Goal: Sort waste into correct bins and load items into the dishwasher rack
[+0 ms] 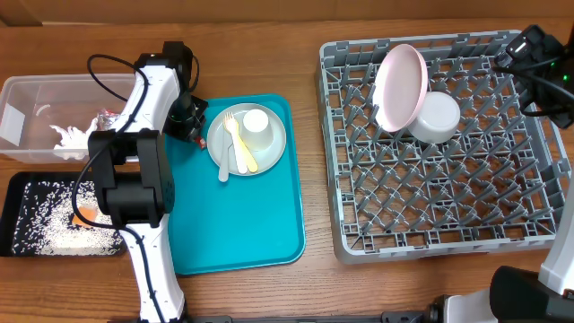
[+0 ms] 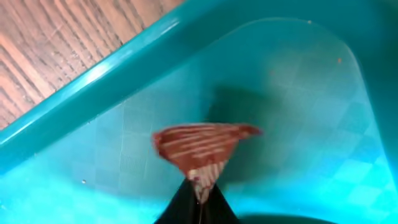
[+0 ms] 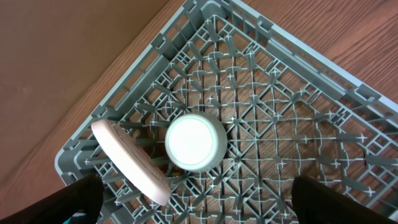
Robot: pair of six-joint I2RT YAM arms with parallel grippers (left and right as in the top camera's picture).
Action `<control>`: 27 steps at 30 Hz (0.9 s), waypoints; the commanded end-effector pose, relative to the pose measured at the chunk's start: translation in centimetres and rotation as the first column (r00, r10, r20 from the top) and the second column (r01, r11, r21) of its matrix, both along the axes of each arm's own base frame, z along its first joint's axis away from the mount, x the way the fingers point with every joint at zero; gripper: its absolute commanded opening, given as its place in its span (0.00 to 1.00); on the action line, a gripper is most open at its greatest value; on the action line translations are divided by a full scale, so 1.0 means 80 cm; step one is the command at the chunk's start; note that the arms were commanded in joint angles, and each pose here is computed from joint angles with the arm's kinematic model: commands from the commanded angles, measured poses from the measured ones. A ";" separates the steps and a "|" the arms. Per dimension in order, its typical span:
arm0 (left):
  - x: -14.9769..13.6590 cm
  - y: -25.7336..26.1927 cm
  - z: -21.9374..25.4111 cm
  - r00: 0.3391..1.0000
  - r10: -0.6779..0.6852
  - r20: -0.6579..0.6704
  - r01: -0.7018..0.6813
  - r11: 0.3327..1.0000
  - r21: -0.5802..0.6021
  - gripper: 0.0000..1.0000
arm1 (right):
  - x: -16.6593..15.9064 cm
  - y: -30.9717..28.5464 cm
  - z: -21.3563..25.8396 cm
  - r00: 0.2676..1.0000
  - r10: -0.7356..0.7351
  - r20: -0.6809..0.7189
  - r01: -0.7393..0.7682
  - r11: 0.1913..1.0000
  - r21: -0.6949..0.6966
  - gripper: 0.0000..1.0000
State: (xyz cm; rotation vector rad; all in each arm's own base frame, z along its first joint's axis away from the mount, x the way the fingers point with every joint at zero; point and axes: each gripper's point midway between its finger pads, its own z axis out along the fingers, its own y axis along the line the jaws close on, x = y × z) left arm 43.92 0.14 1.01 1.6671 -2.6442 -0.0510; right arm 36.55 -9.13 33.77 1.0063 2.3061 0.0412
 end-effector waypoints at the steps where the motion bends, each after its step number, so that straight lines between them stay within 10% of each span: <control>1: 0.003 0.006 0.009 1.000 -0.006 0.004 0.006 1.000 0.022 0.04 | 0.000 -0.004 0.002 1.000 -0.014 0.006 0.014 1.000 -0.011 1.00; 27: 0.061 0.083 0.218 0.948 -0.015 0.318 -0.046 0.982 0.185 0.04 | 0.000 -0.004 0.002 1.000 -0.014 0.006 0.014 1.000 -0.010 1.00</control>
